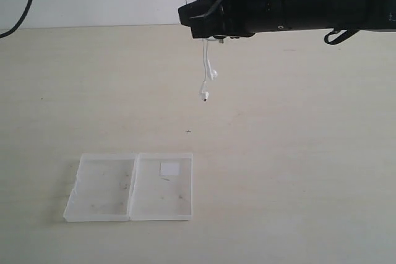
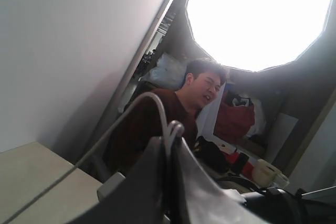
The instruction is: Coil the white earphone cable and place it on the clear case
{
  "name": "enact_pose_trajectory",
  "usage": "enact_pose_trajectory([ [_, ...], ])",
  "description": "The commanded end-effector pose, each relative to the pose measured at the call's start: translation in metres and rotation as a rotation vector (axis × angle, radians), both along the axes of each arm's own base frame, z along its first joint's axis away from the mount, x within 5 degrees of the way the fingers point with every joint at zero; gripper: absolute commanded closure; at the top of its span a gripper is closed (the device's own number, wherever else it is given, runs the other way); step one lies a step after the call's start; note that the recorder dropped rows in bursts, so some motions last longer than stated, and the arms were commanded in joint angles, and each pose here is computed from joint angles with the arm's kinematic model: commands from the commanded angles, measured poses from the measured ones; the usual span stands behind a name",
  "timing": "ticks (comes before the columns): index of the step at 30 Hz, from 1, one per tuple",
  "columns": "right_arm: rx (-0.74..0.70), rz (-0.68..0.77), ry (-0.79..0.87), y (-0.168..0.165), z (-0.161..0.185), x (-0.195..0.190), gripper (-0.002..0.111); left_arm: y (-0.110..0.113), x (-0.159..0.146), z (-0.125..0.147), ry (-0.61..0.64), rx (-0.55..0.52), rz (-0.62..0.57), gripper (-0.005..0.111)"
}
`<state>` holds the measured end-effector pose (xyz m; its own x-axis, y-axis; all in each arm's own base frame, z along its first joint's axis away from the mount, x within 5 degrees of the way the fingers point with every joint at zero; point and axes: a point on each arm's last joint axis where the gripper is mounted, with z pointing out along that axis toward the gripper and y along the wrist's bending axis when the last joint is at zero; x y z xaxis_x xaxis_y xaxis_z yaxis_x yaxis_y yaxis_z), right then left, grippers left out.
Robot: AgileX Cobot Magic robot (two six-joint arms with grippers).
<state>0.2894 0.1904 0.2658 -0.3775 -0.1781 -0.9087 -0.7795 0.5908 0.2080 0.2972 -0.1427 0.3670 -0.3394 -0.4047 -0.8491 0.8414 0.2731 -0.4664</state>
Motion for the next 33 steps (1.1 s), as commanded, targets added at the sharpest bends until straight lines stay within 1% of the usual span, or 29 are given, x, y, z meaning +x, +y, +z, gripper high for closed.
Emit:
enact_pose_trajectory([
  [1, 0.007, 0.007, -0.01, 0.001, 0.002, 0.0, 0.102, 0.0, -0.001, 0.004, -0.006, -0.034, -0.012, 0.107],
  [2, 0.007, 0.007, -0.01, 0.001, 0.002, 0.0, 0.108, 0.0, -0.001, 0.005, -0.007, -0.035, -0.014, 0.107],
  [7, 0.012, 0.005, -0.003, 0.001, 0.002, 0.0, 0.107, 0.0, -0.002, 0.005, -0.011, -0.042, -0.022, 0.107],
  [11, 0.013, 0.004, -0.001, 0.001, 0.002, 0.0, 0.082, 0.0, -0.003, 0.006, -0.015, -0.051, -0.028, 0.107],
  [14, 0.011, 0.006, -0.004, 0.001, 0.002, 0.0, 0.06, 0.0, -0.004, 0.007, -0.021, -0.059, -0.041, 0.107],
  [17, 0.005, 0.01, -0.014, 0.001, 0.002, 0.0, 0.047, -0.001, -0.005, 0.008, -0.028, -0.065, -0.052, 0.107],
  [19, -0.004, 0.016, -0.029, 0.001, 0.002, 0.0, 0.045, -0.001, -0.006, 0.009, -0.033, -0.075, -0.062, 0.107],
  [26, -0.012, 0.022, -0.042, 0.001, 0.002, 0.0, 0.045, 0.0, -0.01, 0.014, -0.06, -0.137, -0.108, 0.107],
  [33, 0.018, 0.069, -0.053, 0.005, 0.008, -0.002, 0.045, 0.0, -0.011, 0.015, -0.042, -0.146, -0.116, 0.107],
])
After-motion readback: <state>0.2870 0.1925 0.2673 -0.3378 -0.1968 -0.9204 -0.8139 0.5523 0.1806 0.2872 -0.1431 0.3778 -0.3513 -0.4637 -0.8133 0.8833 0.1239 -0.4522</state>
